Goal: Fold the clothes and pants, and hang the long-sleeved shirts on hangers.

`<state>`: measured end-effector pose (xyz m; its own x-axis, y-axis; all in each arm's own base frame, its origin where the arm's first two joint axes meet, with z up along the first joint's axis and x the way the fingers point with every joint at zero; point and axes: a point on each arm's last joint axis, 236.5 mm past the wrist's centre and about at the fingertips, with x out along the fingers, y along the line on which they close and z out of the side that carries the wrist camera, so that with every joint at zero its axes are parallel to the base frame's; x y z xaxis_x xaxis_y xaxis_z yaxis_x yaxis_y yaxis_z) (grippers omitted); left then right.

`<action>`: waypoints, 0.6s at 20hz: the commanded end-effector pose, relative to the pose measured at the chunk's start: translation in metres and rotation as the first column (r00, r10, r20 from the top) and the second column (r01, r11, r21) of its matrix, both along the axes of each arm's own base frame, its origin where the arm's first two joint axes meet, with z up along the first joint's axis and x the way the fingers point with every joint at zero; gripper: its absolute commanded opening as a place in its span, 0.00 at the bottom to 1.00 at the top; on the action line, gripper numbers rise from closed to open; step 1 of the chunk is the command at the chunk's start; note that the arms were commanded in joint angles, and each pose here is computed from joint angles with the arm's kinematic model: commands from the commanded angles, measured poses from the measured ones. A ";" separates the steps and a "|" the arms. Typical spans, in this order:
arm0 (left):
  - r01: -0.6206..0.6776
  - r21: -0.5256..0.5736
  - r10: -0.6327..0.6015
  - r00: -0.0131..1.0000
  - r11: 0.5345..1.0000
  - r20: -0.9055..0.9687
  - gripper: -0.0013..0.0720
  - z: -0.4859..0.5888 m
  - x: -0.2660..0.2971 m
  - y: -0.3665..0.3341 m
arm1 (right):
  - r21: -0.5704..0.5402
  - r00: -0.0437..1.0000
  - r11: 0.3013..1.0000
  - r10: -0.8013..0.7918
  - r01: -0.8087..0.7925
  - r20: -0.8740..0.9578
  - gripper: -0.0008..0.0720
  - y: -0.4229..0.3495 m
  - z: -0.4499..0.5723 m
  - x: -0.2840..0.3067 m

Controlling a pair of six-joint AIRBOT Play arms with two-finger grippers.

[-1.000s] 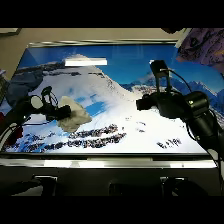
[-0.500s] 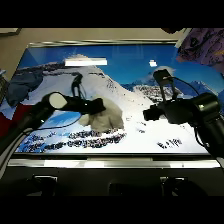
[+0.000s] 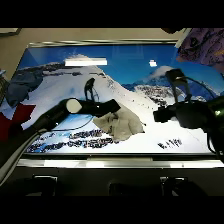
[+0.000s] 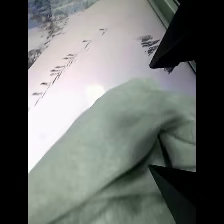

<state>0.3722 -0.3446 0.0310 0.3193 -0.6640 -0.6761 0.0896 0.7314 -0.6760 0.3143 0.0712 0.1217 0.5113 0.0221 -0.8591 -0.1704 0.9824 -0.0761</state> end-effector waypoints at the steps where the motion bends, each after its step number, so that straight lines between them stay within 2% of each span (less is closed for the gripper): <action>1: -0.006 0.106 0.014 0.998 0.994 -0.067 1.00 0.000 0.008 0.080 | 0.112 0.973 0.968 -0.227 0.223 0.032 0.51 -0.052 -0.001 0.026; 2: -0.012 0.118 0.020 0.997 0.993 -0.071 1.00 0.002 0.012 0.100 | 0.247 0.945 0.915 -0.326 0.318 -0.009 0.52 -0.064 -0.011 0.036; 3: -0.031 0.123 0.042 0.996 0.992 -0.085 1.00 0.004 0.015 0.117 | 0.396 0.913 0.826 -0.398 0.401 -0.096 0.59 -0.065 -0.025 0.045; 5: -0.065 0.128 0.080 0.990 0.990 -0.116 1.00 0.002 0.019 0.139 | 0.577 0.884 0.670 -0.369 0.467 -0.287 0.62 -0.046 -0.061 0.055; 6: -0.080 0.131 0.096 0.988 0.988 -0.119 1.00 0.000 0.021 0.146 | 0.622 0.881 0.624 -0.302 0.472 -0.365 0.62 -0.028 -0.081 0.057; 8: -0.097 0.137 0.113 0.986 0.986 -0.119 1.00 -0.001 0.025 0.154 | 0.640 0.872 0.621 -0.158 0.452 -0.463 0.61 0.006 -0.117 0.051; 12: -0.099 0.141 0.116 0.986 0.985 -0.118 1.00 -0.002 0.025 0.156 | 0.608 0.863 0.706 -0.008 0.362 -0.505 0.61 0.053 -0.169 0.045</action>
<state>0.3978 -0.1960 0.0301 0.2960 -0.5382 -0.7891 -0.0649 0.8129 -0.5788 0.3594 0.0887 -0.0195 0.2179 0.5450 -0.8096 0.2297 0.7776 0.5853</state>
